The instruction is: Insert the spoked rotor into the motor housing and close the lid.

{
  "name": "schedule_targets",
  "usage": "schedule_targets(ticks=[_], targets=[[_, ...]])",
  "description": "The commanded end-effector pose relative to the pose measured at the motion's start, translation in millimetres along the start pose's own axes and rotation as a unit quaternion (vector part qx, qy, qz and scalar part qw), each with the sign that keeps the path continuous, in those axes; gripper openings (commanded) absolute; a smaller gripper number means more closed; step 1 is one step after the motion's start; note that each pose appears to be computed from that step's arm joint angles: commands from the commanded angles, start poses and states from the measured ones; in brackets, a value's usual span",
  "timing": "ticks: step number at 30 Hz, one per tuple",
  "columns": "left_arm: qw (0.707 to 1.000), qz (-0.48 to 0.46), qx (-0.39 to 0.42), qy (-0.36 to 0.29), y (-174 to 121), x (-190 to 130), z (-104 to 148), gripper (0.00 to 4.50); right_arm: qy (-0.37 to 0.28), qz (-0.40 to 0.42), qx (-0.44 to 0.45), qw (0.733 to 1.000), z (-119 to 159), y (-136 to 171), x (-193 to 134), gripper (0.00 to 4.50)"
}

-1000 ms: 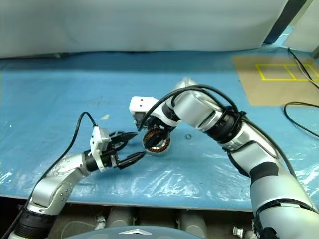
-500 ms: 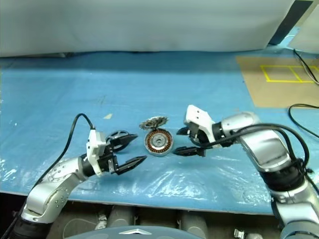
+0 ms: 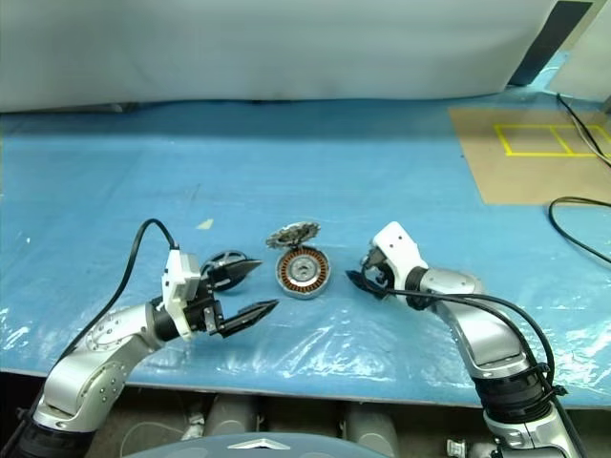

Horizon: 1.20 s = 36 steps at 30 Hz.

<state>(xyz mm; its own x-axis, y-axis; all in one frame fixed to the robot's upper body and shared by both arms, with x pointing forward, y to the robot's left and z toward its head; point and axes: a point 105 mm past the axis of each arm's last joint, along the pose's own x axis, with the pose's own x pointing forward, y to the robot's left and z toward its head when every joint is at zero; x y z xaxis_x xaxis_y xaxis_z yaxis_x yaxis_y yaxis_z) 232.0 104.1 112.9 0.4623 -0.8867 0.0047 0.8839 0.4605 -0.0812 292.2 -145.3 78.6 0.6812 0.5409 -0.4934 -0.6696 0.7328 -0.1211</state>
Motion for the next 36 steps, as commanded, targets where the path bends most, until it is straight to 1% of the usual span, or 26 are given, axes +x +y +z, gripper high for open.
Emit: schedule_targets(ticks=[1,4,10,22,29,30,31,36], targets=[[1.000,-0.006,0.012,-0.009,-3,0,4,4.50,0.006,-0.011,-0.002,1.000,-7,-3,-1,3.77],[1.000,-0.011,0.011,-0.008,-6,3,3,4.50,0.022,-0.007,0.009,1.000,-19,-2,1,3.77],[1.000,-0.007,0.019,-0.010,0,3,5,4.50,0.028,-0.022,0.026,0.999,-28,-8,6,3.77],[1.000,-0.005,0.026,-0.016,0,10,7,4.50,0.024,-0.026,0.013,0.999,-28,-9,16,3.77],[0.999,-0.004,0.029,-0.014,1,10,8,4.50,0.026,-0.021,0.010,0.999,-29,-11,14,3.77],[0.999,-0.003,0.029,-0.014,1,10,9,4.50,0.026,-0.020,0.009,0.999,-29,-11,14,3.36],[0.999,-0.003,0.029,-0.015,1,11,9,4.50,0.025,-0.017,0.010,0.999,-29,-10,14,3.20],[0.999,-0.005,0.030,-0.016,1,13,11,4.50,0.028,-0.008,0.016,0.999,-29,-8,15,1.51]])
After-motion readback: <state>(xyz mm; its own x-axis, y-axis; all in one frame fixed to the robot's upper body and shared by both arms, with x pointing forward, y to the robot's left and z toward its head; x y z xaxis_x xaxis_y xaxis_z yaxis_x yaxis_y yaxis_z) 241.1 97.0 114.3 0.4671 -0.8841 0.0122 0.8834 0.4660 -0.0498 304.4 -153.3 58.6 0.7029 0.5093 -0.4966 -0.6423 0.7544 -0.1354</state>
